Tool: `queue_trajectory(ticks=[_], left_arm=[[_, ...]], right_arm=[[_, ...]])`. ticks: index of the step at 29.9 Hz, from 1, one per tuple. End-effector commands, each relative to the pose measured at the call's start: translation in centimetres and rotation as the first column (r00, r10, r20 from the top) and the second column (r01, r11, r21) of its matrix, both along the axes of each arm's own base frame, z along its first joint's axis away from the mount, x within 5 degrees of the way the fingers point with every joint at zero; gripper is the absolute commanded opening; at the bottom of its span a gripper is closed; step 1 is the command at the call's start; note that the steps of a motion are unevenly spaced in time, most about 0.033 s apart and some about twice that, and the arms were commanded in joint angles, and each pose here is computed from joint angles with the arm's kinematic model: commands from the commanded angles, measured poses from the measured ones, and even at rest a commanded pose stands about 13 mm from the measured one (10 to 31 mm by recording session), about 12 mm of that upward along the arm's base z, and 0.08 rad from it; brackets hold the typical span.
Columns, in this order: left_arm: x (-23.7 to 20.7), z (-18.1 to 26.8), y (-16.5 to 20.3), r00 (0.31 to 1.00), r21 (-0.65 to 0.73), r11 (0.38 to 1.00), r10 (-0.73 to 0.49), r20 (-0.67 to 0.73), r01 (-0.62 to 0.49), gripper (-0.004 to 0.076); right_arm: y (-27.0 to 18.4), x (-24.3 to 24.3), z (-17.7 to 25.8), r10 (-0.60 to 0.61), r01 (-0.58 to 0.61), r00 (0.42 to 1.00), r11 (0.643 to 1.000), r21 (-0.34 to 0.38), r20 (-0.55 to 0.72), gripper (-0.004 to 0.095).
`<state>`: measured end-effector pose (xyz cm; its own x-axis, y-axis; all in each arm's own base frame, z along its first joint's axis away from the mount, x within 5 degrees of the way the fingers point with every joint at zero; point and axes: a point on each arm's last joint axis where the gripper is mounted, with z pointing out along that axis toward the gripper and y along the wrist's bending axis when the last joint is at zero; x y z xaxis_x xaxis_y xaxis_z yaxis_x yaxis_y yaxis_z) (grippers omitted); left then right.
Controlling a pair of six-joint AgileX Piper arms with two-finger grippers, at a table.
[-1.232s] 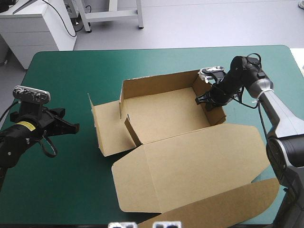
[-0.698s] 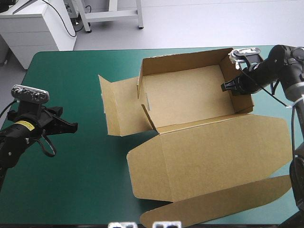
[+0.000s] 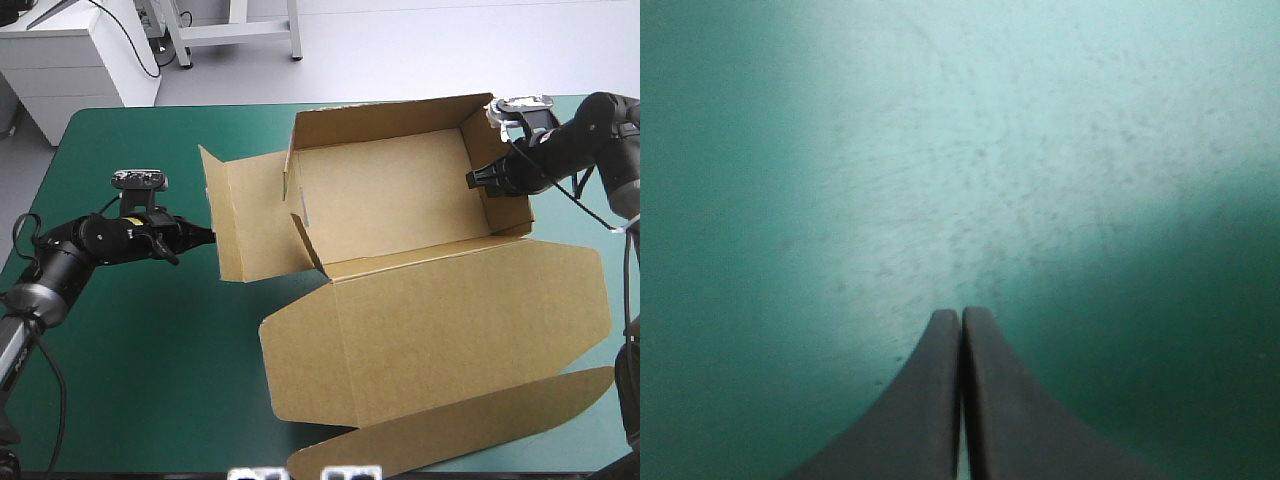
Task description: Fold the box
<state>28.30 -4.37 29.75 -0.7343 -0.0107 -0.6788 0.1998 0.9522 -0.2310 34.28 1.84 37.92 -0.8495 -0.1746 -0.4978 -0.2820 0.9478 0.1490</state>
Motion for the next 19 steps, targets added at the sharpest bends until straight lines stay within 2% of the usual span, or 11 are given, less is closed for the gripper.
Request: queue_trajectory(ticks=[1,6,10,13,19], left_arm=[[1.0,1.6,-0.9,0.995,-0.155,0.988,0.017,0.097,-0.002,-0.0009],[0.9,1.7,-2.2,0.994,-0.293,0.952,-0.059,0.090,0.083,-0.0009],[0.4,2.5,-3.3,0.983,-0.411,0.894,-0.145,0.113,0.179,-0.0009],[-0.1,3.4,-4.2,0.967,-0.519,0.816,-0.208,0.150,0.256,-0.0009],[-1.2,5.6,-5.5,0.908,-0.676,0.608,-0.311,0.280,0.416,-0.0009]], right_arm=[[0.2,-1.4,2.8,0.007,-0.010,0.997,0.999,0.034,0.081,-0.0020],[0.1,-1.4,2.8,0.007,-0.009,0.997,1.000,0.029,0.079,-0.0020],[0.1,-1.3,2.7,0.007,-0.009,0.997,1.000,0.029,0.077,-0.0020],[0.2,-1.3,2.7,0.006,-0.008,0.997,0.999,0.035,0.076,-0.0020],[0.6,-1.3,2.7,-0.025,0.022,0.998,0.998,0.054,0.065,-0.0017]])
